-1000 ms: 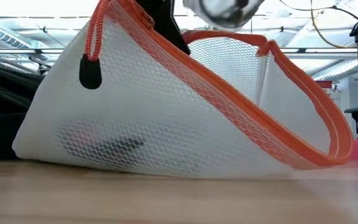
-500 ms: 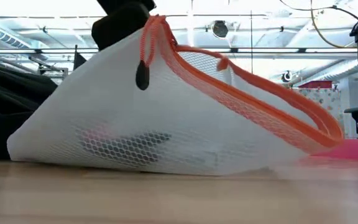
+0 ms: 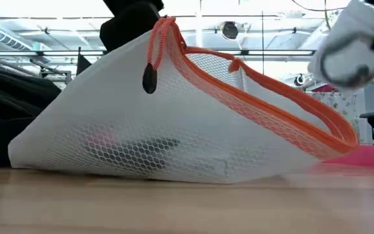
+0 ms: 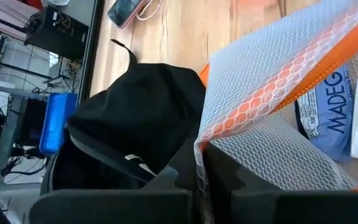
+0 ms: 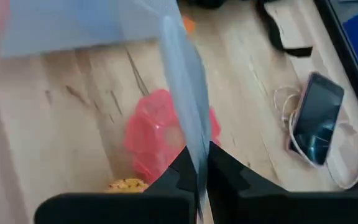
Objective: Unpack backpack
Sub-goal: Remove the black earphone from the orange zip bag
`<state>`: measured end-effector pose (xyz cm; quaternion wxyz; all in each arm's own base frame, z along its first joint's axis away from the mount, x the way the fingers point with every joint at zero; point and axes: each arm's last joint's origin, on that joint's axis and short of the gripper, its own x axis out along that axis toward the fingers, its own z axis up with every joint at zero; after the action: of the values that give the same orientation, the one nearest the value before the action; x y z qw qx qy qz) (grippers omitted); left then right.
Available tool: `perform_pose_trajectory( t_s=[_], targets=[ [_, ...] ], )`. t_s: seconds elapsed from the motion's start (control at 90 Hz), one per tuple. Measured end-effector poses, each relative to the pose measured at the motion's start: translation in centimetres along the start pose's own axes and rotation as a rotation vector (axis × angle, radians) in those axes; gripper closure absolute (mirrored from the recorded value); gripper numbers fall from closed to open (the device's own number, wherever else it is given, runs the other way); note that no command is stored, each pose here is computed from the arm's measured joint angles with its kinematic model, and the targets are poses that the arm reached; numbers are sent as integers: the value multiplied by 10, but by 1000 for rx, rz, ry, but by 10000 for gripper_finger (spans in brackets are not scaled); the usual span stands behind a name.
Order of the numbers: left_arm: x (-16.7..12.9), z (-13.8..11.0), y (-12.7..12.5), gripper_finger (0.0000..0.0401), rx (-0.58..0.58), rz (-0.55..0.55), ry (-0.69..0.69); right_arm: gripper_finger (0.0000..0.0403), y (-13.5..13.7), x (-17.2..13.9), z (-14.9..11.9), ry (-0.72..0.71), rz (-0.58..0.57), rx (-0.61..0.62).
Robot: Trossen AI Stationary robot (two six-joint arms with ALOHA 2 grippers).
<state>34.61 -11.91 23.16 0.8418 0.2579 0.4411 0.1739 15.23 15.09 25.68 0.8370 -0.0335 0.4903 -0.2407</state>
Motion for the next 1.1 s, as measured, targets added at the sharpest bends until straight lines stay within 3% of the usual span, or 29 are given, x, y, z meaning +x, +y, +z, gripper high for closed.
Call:
perform_pose_trajectory(
  t_s=[0.189, 0.633, 0.811, 1.1],
  targets=[
    [0, 3, 0, 401, -20, -2, -22, 403, 6, 23, -12, 41, -90, -11],
    [0, 5, 0, 401, -35, -5, -38, 403, 7, 46, -1, 167, -147, 19],
    [0, 5, 0, 401, -34, -6, -38, 403, 17, 62, 5, 204, -128, -50],
    [0, 5, -1, 401, -36, -9, -38, 400, 16, 70, 10, 267, -113, -37]
  ],
)
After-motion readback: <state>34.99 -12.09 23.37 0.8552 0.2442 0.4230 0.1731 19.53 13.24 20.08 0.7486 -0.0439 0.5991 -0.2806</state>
